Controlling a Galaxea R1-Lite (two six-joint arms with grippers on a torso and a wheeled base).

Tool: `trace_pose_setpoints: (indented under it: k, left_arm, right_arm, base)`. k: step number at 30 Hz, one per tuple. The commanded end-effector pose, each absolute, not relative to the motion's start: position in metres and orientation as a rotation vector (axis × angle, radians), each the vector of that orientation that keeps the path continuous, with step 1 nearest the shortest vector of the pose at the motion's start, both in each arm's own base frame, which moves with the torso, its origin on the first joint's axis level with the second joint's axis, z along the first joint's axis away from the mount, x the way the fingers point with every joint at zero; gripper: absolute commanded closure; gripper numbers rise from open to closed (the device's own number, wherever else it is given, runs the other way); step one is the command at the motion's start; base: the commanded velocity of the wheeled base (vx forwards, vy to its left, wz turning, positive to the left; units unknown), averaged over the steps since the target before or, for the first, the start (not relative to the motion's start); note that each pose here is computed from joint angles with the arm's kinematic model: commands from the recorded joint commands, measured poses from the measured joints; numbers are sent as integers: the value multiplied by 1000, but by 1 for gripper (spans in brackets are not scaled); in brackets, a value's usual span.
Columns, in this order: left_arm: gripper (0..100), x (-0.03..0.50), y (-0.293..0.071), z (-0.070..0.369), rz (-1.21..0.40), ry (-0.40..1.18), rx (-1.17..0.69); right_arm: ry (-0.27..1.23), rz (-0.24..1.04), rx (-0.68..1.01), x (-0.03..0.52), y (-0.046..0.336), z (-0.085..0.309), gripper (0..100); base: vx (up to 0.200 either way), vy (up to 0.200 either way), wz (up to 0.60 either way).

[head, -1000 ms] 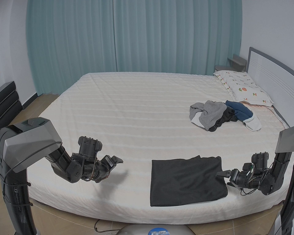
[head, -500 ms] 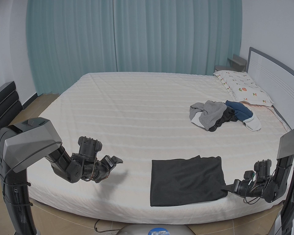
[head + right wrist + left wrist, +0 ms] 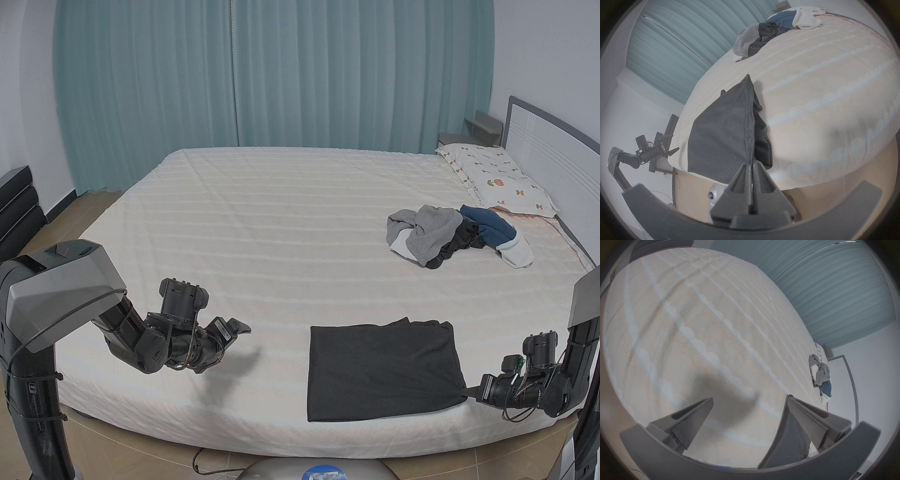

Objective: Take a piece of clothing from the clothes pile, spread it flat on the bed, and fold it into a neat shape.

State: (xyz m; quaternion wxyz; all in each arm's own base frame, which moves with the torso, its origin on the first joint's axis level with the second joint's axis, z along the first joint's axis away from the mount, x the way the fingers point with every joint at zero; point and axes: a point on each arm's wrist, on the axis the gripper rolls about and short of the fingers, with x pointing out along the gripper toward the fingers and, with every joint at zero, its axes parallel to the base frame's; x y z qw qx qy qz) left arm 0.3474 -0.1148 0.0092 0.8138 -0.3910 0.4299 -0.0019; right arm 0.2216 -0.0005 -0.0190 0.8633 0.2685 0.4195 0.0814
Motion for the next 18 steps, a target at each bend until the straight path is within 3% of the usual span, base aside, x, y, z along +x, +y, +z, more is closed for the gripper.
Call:
trace_pose_setpoints:
  k: [1,8,9,15,18]
  left_arm:
    - [0,347,-115,9,-4,917,-835]
    - [0,348,-115,10,0,915,-849]
    - [0,348,-116,10,-1,916,-848]
    - [0,347,-116,13,-4,911,-855]
    - [0,346,-121,14,-5,916,-875]
  right_arm:
    - [883,168,565,221,-1,-20,100]
    - [874,167,534,221,-4,-20,100]
    - [873,163,529,221,-5,-20,0]
    - [829,163,533,225,-5,-16,0]
    - [757,139,623,235,-8,-12,0]
  base:
    - [0,0,0]
    - [0,0,0]
    - [0,0,0]
    - [0,0,0]
    - [0,0,0]
